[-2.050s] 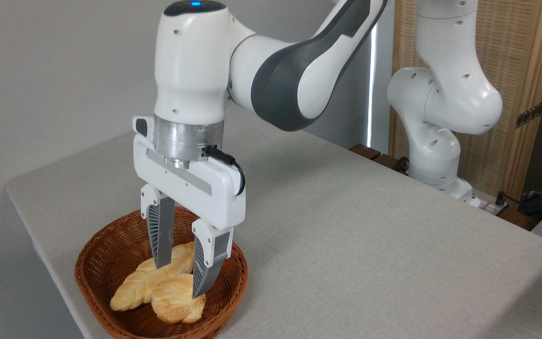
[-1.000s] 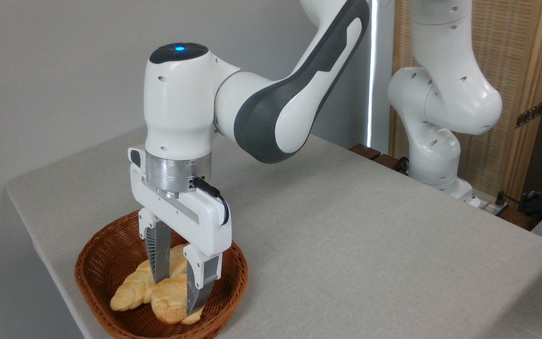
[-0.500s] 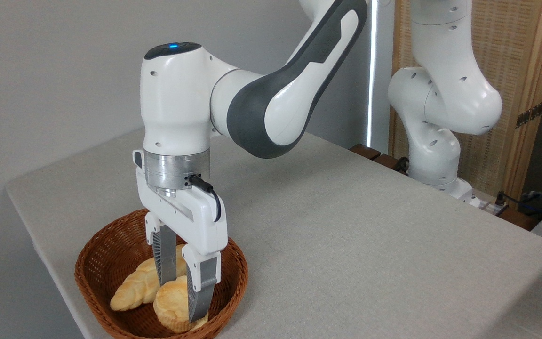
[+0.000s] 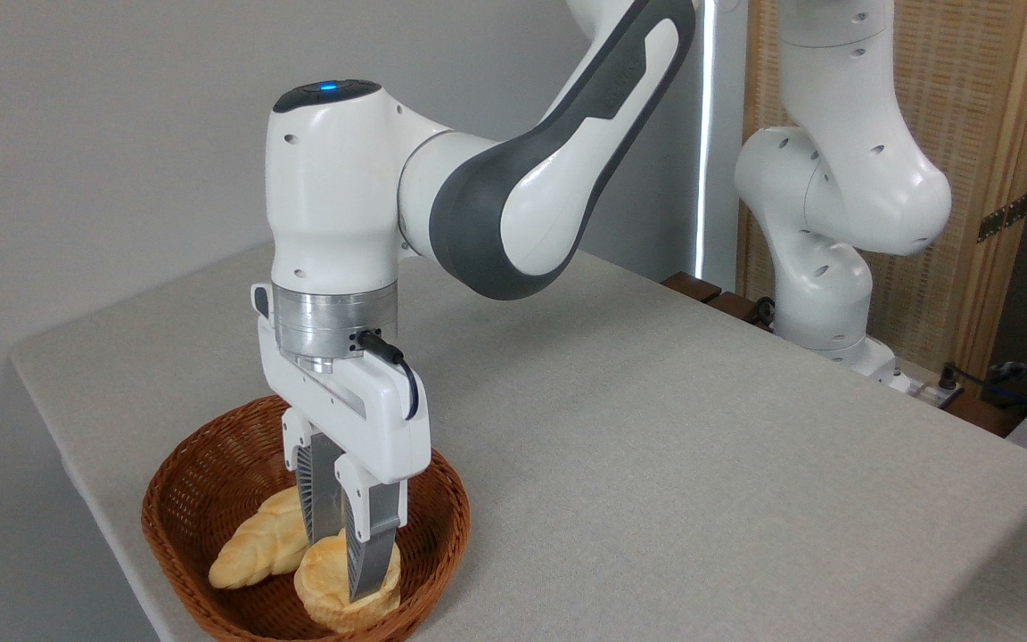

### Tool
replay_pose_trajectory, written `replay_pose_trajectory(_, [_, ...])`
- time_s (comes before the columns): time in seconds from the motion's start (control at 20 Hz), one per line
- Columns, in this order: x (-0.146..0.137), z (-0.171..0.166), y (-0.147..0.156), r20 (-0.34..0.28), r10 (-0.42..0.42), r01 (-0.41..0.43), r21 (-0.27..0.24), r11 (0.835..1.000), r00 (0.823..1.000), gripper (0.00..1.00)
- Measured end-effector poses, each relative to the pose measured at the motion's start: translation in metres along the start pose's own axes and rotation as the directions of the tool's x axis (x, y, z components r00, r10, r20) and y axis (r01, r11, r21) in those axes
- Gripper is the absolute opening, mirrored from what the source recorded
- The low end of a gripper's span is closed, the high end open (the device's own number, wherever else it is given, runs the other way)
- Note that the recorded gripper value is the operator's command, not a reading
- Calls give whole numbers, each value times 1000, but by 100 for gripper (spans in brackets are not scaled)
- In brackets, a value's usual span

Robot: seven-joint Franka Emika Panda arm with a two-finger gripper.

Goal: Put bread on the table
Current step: 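Close the gripper fingers on the smaller bread roll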

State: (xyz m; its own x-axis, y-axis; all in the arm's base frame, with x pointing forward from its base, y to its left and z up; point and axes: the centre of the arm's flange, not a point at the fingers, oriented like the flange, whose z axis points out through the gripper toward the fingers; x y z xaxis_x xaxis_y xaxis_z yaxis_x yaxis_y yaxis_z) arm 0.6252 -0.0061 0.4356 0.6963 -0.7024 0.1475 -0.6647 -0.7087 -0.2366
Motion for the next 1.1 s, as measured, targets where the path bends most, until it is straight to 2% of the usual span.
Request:
replay_pose_trajectory(0.15, [0,0,0,0,0,0,0,1000,1000,51])
replay_pose_trajectory(0.2, [0,0,0,0,0,0,0,1000,1000,50])
replay_pose_trajectory(0.3, [0,0,0,0,0,0,0,1000,1000,43])
replay_pose_trajectory(0.65, [0,0,0,0,0,0,0,1000,1000,43])
replay_pose_trajectory(0.85, [0,0,0,0,0,0,0,1000,1000,37])
replay_pose_trajectory(1.1, [0,0,0,0,0,0,0,1000,1000,36])
